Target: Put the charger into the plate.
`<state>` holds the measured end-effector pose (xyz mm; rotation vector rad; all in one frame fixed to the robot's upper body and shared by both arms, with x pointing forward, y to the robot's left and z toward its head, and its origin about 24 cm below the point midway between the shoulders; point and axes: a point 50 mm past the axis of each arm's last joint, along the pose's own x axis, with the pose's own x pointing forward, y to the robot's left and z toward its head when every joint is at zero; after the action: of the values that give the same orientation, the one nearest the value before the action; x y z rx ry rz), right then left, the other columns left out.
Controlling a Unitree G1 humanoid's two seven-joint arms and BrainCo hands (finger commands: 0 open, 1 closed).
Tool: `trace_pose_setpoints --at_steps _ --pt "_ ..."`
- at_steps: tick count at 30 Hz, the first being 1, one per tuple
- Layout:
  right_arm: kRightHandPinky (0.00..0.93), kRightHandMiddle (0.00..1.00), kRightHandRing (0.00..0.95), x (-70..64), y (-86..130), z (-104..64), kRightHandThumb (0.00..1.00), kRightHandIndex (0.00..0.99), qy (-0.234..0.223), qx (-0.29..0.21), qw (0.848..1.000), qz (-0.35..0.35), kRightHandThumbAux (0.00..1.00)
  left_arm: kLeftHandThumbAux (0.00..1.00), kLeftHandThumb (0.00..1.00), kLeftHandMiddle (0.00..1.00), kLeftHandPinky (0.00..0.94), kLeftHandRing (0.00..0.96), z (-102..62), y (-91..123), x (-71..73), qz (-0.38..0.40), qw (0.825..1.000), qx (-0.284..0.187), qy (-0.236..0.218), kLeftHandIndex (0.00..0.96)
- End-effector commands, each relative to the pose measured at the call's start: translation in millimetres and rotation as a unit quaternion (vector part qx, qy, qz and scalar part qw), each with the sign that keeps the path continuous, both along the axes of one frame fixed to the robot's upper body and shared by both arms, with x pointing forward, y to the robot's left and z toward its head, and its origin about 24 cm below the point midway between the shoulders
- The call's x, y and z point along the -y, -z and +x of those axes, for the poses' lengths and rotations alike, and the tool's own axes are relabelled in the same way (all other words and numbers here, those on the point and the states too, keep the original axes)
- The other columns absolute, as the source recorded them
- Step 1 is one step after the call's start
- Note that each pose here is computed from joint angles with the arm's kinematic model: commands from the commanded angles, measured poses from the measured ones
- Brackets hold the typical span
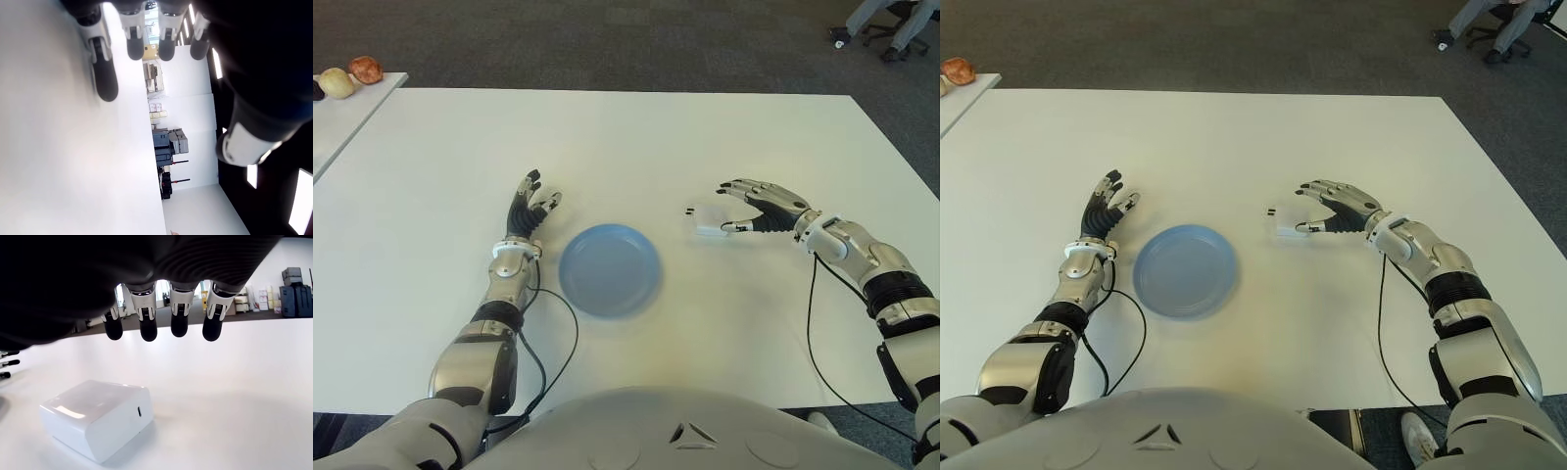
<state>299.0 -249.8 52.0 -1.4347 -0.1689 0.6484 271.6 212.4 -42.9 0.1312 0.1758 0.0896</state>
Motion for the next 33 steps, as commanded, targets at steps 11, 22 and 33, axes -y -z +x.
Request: trace_pose_setpoints --at_steps 11,22,33 --pt "0.0 0.0 0.0 0.0 5.6 -1.2 0.243 0.0 0.009 -0.012 1.0 -0.003 0.136 0.654 0.0 0.0 0.017 0.0 -43.0 45.6 -1.4 -0.004 0.991 -0.132 -0.007 0.0" --pt "0.0 0.0 0.0 -1.1 8.1 -0.4 0.253 0.0 0.009 -0.013 1.0 -0.005 0.129 0.644 0.0 0.0 0.013 0.0 -43.0 45.9 0.0 -0.004 0.991 -0.133 -0.007 0.0" --pt "0.0 0.0 0.0 -5.2 10.5 3.0 0.27 0.0 0.006 -0.009 1.0 -0.009 0.133 0.639 0.0 0.0 0.008 0.0 -43.0 45.9 2.0 -0.006 0.991 -0.131 -0.006 0.0"
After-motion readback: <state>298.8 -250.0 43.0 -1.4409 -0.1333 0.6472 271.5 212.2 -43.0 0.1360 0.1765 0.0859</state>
